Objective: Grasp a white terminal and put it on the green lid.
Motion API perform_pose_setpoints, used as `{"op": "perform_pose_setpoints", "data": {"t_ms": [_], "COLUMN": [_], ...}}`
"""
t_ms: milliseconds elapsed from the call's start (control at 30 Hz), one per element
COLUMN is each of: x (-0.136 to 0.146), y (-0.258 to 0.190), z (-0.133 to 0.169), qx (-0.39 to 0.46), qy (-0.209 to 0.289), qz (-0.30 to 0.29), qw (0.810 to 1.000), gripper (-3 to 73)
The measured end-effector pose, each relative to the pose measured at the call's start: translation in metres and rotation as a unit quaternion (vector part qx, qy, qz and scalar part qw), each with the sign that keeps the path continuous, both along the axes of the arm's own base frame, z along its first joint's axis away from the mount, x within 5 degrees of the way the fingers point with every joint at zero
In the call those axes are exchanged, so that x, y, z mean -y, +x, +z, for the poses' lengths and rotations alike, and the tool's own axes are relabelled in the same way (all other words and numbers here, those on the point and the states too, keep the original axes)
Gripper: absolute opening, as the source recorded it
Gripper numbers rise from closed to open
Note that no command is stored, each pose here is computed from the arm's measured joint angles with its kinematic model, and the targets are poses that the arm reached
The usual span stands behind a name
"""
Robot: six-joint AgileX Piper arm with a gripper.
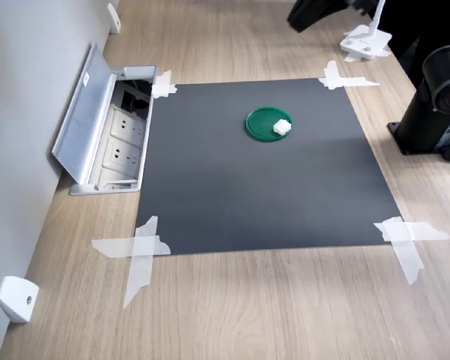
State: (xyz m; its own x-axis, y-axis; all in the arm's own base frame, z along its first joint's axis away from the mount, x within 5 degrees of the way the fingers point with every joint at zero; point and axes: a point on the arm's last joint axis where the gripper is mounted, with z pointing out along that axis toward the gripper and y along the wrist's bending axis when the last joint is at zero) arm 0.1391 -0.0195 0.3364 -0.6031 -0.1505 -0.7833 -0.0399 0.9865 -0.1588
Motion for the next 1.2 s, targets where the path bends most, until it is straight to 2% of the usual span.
{"op": "perform_pose_setpoints", "data": {"t_ms": [167,267,400,533,733,933,1200], "x": [-0.004,-0.004,-0.003,-0.004,-0.008,-0.009,-0.009], "y": [-0.031,-0.045,-0.056,-0.063,-0.073,-0.079,-0.082], "z": [-0.026,-0.049,-0.077,-0.097,-0.117,-0.123,-0.135], "qx": [0.123,0.214,0.292,0.300,0.263,0.286,0.287], "qy": [-0.019,-0.018,0.011,0.035,0.076,0.074,0.058], "qz": [-0.020,-0.043,-0.073,-0.084,-0.091,-0.089,-0.086], "qw": [0.992,0.976,0.954,0.950,0.957,0.951,0.952], "gripper": [-0.5,-0.7,-0.7,-0.7,-0.7,-0.7,-0.7]}}
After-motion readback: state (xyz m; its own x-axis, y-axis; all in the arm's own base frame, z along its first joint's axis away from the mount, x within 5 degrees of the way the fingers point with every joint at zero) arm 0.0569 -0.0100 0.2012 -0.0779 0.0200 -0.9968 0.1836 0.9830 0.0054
